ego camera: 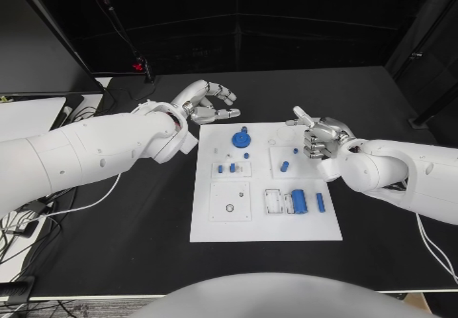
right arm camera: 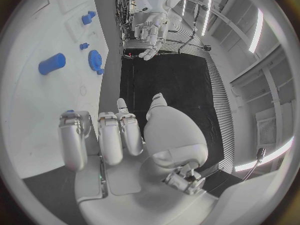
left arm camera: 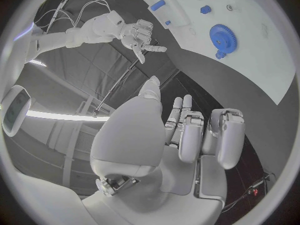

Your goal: Assemble the parts on the task board

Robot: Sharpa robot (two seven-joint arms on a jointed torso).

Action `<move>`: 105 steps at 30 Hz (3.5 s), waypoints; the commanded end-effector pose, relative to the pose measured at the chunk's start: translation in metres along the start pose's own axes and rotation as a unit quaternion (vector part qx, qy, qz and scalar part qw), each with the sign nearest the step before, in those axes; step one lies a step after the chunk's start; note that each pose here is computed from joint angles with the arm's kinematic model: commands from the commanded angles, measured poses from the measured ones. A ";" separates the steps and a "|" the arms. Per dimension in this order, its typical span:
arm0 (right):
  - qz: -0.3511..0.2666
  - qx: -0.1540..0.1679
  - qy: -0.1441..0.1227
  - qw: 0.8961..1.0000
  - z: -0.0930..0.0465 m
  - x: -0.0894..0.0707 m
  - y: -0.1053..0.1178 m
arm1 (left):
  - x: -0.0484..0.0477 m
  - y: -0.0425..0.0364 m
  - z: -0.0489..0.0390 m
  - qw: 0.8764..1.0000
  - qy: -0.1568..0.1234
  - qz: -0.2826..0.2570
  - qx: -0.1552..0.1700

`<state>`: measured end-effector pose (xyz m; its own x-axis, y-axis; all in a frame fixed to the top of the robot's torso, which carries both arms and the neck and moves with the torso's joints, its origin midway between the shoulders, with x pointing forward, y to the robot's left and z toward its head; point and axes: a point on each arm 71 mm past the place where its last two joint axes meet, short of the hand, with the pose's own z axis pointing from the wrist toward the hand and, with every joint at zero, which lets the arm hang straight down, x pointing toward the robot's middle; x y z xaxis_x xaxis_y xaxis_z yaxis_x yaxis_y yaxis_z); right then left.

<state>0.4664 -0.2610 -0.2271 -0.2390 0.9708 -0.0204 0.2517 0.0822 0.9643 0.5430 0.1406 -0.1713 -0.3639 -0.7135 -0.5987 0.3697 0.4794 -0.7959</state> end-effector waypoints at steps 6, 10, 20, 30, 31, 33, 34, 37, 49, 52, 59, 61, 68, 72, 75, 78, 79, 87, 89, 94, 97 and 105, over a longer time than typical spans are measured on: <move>0.000 -0.024 0.002 1.000 -0.001 0.001 0.004 | 0.0236 -0.0104 0.0068 0.973 0.046 0.181 0.132; -0.001 -0.031 0.000 1.000 -0.001 0.002 0.005 | 0.0382 -0.0089 0.0096 0.952 0.079 0.250 0.159; -0.001 -0.037 -0.002 0.999 -0.001 0.002 0.006 | 0.0663 -0.0040 0.0112 0.878 0.153 0.398 0.217; -0.004 -0.052 -0.005 0.999 -0.001 0.003 0.008 | 0.0727 -0.0026 0.0131 0.855 0.170 0.431 0.234; -0.004 -0.053 -0.005 0.999 -0.001 0.003 0.009 | 0.0732 -0.0026 0.0134 0.854 0.171 0.432 0.235; -0.004 -0.054 -0.005 0.999 -0.001 0.003 0.009 | 0.0743 -0.0025 0.0141 0.852 0.174 0.433 0.236; -0.005 -0.054 -0.005 0.999 0.000 0.003 0.009 | 0.0750 -0.0024 0.0145 0.851 0.177 0.434 0.236; -0.005 -0.054 -0.005 0.999 0.000 0.003 0.009 | 0.0777 -0.0013 0.0155 0.846 0.187 0.441 0.235; -0.004 -0.052 -0.002 0.999 0.000 0.005 0.009 | 0.0866 0.0008 0.0199 0.836 0.210 0.450 0.234; -0.004 -0.054 -0.003 0.999 0.000 0.005 0.009 | 0.0888 0.0010 0.0207 0.832 0.214 0.454 0.237; -0.005 -0.057 -0.006 0.998 0.000 0.005 0.009 | 0.0922 0.0015 0.0227 0.828 0.224 0.457 0.235; -0.005 -0.057 -0.006 0.998 0.000 0.005 0.009 | 0.0933 0.0017 0.0236 0.827 0.226 0.458 0.234; -0.006 -0.058 -0.005 0.998 0.000 0.006 0.009 | 0.0994 0.0042 0.0253 0.816 0.245 0.472 0.228; -0.006 -0.058 -0.005 0.998 0.000 0.006 0.009 | 0.1014 0.0056 0.0259 0.813 0.250 0.475 0.225; -0.006 -0.058 -0.004 0.998 0.000 0.006 0.009 | 0.1023 0.0063 0.0267 0.811 0.249 0.480 0.222; -0.006 -0.058 -0.003 0.998 0.000 0.006 0.009 | 0.1027 0.0074 0.0274 0.808 0.251 0.486 0.219; -0.006 -0.058 -0.003 0.998 0.000 0.006 0.009 | 0.1028 0.0081 0.0276 0.807 0.254 0.487 0.216; -0.006 -0.057 -0.004 0.998 0.000 0.006 0.009 | 0.1037 0.0090 0.0290 0.804 0.259 0.491 0.213; -0.006 -0.057 -0.004 0.998 0.000 0.006 0.009 | 0.1038 0.0090 0.0292 0.804 0.259 0.491 0.213; -0.006 -0.056 -0.004 0.998 0.000 0.006 0.009 | 0.1042 0.0092 0.0296 0.803 0.260 0.491 0.213; -0.006 -0.055 -0.003 0.998 0.000 0.007 0.009 | 0.1043 0.0095 0.0298 0.803 0.262 0.492 0.212; -0.006 -0.050 -0.002 0.999 0.000 0.007 0.008 | 0.1057 0.0108 0.0290 0.802 0.273 0.489 0.208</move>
<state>0.4672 -0.2548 -0.2201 -0.2330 0.9720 -0.0314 0.1552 0.0691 0.9855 0.5351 0.0532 -0.2323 0.0279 0.2306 -0.9726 0.9153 0.3853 0.1176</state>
